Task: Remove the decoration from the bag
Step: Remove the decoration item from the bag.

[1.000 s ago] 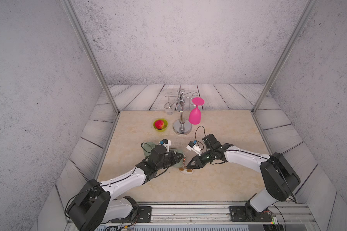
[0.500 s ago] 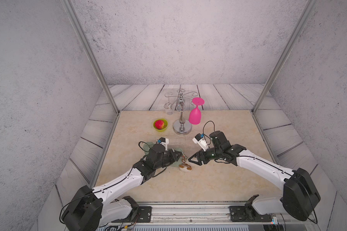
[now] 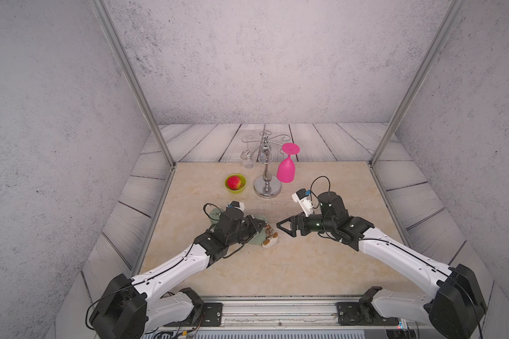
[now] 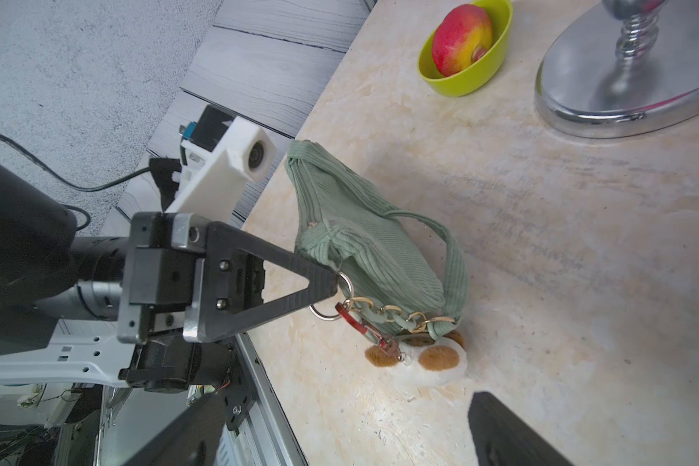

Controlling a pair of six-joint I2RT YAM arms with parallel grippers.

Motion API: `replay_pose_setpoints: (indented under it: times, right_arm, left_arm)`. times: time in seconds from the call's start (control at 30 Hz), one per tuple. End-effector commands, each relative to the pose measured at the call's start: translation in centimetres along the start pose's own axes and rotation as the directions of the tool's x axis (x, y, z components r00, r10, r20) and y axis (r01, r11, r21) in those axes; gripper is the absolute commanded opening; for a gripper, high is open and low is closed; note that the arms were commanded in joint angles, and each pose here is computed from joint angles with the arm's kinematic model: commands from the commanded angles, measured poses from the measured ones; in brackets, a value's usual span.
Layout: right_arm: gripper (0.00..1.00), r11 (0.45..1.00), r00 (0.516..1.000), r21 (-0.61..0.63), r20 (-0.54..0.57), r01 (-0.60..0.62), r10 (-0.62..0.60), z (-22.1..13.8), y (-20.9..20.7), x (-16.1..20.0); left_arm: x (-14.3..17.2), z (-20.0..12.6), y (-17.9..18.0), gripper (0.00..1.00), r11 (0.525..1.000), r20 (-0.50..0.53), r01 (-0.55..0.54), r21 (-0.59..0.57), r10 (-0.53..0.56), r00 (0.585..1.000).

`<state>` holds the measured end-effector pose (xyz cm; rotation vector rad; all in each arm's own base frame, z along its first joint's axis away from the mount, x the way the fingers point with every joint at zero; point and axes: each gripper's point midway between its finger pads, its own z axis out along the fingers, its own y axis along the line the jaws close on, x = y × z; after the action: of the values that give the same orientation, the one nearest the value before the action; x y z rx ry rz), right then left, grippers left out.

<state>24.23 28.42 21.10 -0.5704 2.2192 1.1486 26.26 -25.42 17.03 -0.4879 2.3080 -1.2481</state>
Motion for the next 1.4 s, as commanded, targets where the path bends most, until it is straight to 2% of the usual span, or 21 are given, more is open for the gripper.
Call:
replay_pose_setpoints:
  times: [0.0,0.3,0.57,0.93,1.37]
  right_arm:
    - [0.97,0.998,0.997,0.052,0.068,0.036,-0.040,-0.8,-0.6,-0.7]
    - [0.88,0.986,0.992,0.164,0.107,0.043,-0.061,-0.8,-3.3,0.3]
    - [0.85,0.986,0.993,0.160,0.095,0.049,-0.065,-0.3,-3.5,0.9]
    - [0.85,0.986,0.989,0.147,0.107,0.084,-0.100,-0.6,-3.0,0.7]
    - [0.81,0.971,0.967,0.161,0.153,0.178,-0.203,0.4,-1.6,0.1]
  left_arm:
    - [-1.4,-0.8,-1.7,0.00,0.997,0.049,0.065,0.038,-0.067,0.997]
    - [-1.9,-1.1,-2.3,0.00,0.973,0.048,0.219,0.068,-0.222,0.974]
    - [-2.5,-1.4,-2.4,0.00,0.944,0.062,0.310,0.111,-0.318,0.946]
    - [-2.7,-1.7,-2.7,0.00,0.942,0.067,0.309,0.127,-0.319,0.945]
    - [-2.2,-2.0,-3.1,0.00,0.979,0.048,0.172,0.108,-0.178,0.983]
